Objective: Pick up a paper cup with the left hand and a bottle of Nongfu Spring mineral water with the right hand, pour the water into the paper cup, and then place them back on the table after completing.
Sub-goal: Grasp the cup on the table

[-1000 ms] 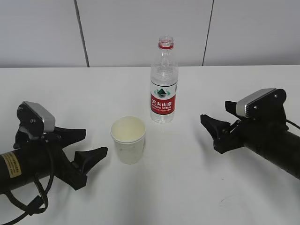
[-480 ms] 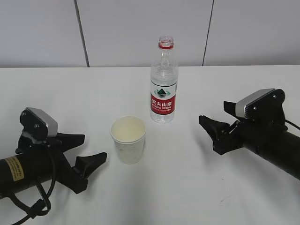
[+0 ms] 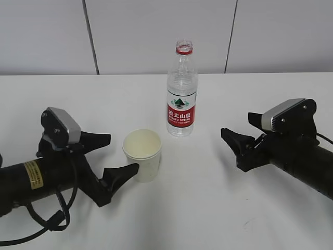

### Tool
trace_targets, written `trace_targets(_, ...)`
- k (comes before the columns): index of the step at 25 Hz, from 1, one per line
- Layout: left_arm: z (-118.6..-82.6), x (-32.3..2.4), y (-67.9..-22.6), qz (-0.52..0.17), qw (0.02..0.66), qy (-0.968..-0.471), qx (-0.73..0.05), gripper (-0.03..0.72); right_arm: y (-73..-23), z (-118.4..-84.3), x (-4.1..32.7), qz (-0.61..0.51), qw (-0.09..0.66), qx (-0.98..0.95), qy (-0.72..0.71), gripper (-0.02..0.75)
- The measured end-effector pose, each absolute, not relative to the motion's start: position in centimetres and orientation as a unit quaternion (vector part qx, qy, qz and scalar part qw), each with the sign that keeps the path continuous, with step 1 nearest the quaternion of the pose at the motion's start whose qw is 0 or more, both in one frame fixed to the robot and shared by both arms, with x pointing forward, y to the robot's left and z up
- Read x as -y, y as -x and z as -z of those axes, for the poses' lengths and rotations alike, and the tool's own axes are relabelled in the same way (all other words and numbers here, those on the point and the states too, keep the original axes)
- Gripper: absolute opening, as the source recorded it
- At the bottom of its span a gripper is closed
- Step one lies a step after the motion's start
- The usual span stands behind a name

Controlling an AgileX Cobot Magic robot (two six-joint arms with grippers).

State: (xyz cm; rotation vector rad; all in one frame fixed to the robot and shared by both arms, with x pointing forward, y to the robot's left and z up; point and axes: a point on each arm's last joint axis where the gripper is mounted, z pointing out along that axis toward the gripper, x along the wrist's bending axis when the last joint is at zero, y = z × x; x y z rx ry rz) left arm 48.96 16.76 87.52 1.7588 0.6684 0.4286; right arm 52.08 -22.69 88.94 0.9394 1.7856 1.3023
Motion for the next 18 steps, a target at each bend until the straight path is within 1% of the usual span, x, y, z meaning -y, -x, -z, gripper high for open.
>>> trace_targets(8,-85.7,-15.4,-49.3,-0.158,0.562,-0.761,-0.281,0.633,-52.1,-88.9,22.7,-0.506,0.362,-0.693,-0.365,0.587)
trace_targets(18,-86.1,-14.4,-51.7,-0.169,0.584,-0.746,-0.271,0.612,-52.1,-88.9,22.7,-0.506,0.362,-0.693,-0.364,0.587)
